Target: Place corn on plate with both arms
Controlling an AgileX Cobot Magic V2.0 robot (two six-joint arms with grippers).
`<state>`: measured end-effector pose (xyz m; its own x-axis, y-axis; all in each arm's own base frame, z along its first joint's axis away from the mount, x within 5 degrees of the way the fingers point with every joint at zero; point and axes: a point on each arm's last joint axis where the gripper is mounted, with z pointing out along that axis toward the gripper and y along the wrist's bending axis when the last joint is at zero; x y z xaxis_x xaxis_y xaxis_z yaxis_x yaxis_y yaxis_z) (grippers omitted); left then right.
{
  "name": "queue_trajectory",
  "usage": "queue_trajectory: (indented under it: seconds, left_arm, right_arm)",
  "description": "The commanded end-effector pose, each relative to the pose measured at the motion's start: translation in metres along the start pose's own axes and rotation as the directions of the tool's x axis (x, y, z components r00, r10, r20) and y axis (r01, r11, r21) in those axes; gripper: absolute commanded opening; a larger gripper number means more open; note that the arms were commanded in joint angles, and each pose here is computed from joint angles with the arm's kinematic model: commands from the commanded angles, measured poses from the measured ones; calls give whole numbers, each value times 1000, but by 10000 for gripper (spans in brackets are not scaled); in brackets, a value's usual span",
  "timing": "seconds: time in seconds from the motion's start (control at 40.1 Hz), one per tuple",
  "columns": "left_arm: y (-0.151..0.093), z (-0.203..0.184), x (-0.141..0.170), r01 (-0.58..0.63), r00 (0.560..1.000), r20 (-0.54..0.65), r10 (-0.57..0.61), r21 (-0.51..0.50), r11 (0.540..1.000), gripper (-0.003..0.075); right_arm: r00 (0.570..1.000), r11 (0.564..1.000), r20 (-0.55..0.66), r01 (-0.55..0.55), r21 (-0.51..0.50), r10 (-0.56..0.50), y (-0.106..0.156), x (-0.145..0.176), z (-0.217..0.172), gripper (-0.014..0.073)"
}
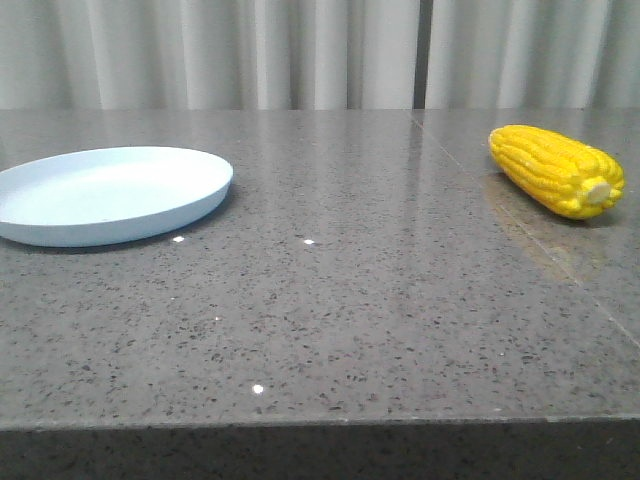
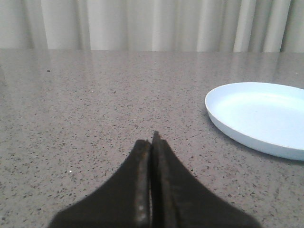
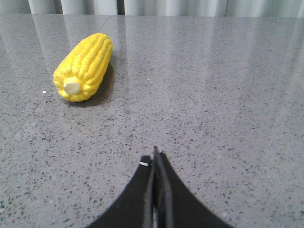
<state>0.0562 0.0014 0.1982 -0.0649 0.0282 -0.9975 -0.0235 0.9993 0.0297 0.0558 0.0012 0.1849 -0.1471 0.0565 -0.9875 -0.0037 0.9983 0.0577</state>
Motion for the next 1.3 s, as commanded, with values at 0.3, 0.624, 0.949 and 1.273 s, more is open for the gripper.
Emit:
queue_trajectory:
  seconds: [0.3,0.624,0.949,1.273]
  left_arm:
    - [0,-2,-6,22,995,94,-22,-1,1000,-20]
    - [0,-2,-6,22,995,94,-22,-1,1000,-20]
    - [0,-2,-6,22,995,94,-22,-1,1000,-20]
    - [1,-4,-20,22,971,237,-21,-4,1000,-20]
  right_arm:
    - [995,1000,100,7,5,-7,0,-9,-2,-57]
    - [995,1000,100,7,5,-7,0,-9,-2,-57]
    - [995,1000,100,7,5,-7,0,-9,-2,-57]
    - [980,1000,197,6,5,-7,0,-21,-4,-57]
